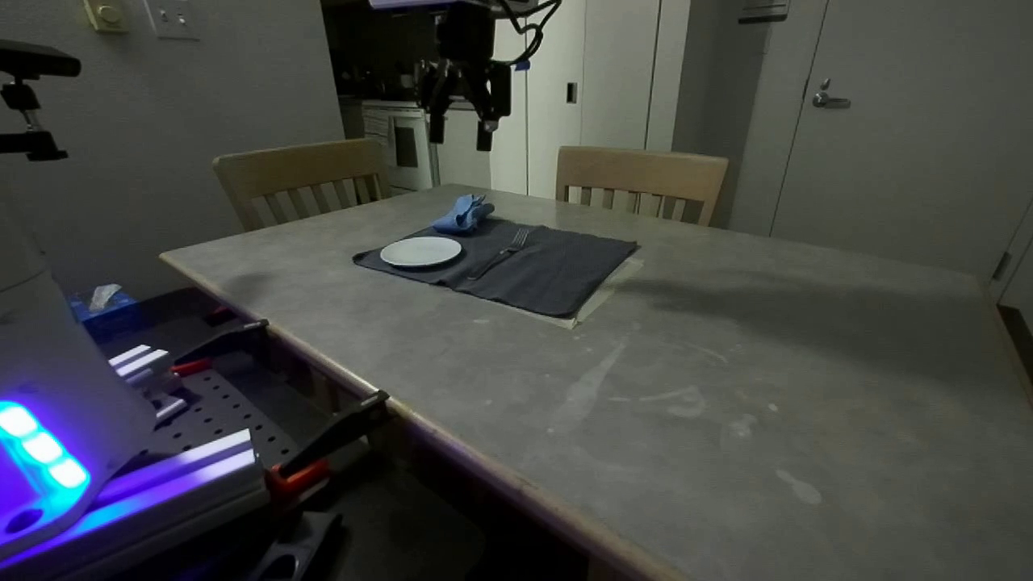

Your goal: Put the fork on the table

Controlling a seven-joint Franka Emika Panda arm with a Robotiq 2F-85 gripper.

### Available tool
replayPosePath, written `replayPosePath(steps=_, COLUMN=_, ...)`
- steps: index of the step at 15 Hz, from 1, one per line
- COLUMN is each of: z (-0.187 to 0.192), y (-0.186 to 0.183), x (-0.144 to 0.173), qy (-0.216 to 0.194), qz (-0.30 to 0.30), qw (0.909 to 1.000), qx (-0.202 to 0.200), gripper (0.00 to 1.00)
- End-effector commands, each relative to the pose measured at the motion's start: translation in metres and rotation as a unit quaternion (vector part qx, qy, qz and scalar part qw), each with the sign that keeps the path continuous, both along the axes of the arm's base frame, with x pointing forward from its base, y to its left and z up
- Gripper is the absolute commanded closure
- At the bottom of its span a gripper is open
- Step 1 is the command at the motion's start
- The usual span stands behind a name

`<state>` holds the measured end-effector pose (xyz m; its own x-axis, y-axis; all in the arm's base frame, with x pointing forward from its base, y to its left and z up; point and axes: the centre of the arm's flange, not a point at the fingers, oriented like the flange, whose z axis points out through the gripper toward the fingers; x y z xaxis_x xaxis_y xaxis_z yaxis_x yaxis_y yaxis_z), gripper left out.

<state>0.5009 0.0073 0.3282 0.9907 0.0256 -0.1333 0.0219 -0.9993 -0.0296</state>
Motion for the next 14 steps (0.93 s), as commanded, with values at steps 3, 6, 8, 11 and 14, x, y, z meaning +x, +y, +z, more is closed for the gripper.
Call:
replayPosePath(steps=3, z=-0.034, y=0.013, x=0.049, qy=-0.008, qz=-0.004, qw=1.0, qx=0.002, gripper=0.0)
replayPosePath(steps=6, z=-0.055, y=0.011, x=0.068, qy=0.002, qz=-0.018, qw=0.9998, qx=0.006, gripper=0.0)
replayPosePath(steps=8, z=-0.07, y=0.011, x=0.077, qy=0.019, qz=-0.017, qw=0.9997, qx=0.007, gripper=0.0)
replayPosePath(steps=11, z=-0.094, y=0.011, x=0.083, qy=0.038, qz=-0.017, qw=0.9991, qx=0.007, gripper=0.0)
replayPosePath(steps=14, z=-0.117, y=0.007, x=0.084, qy=0.064, qz=-0.022, qw=0.9977, qx=0.006, gripper=0.0)
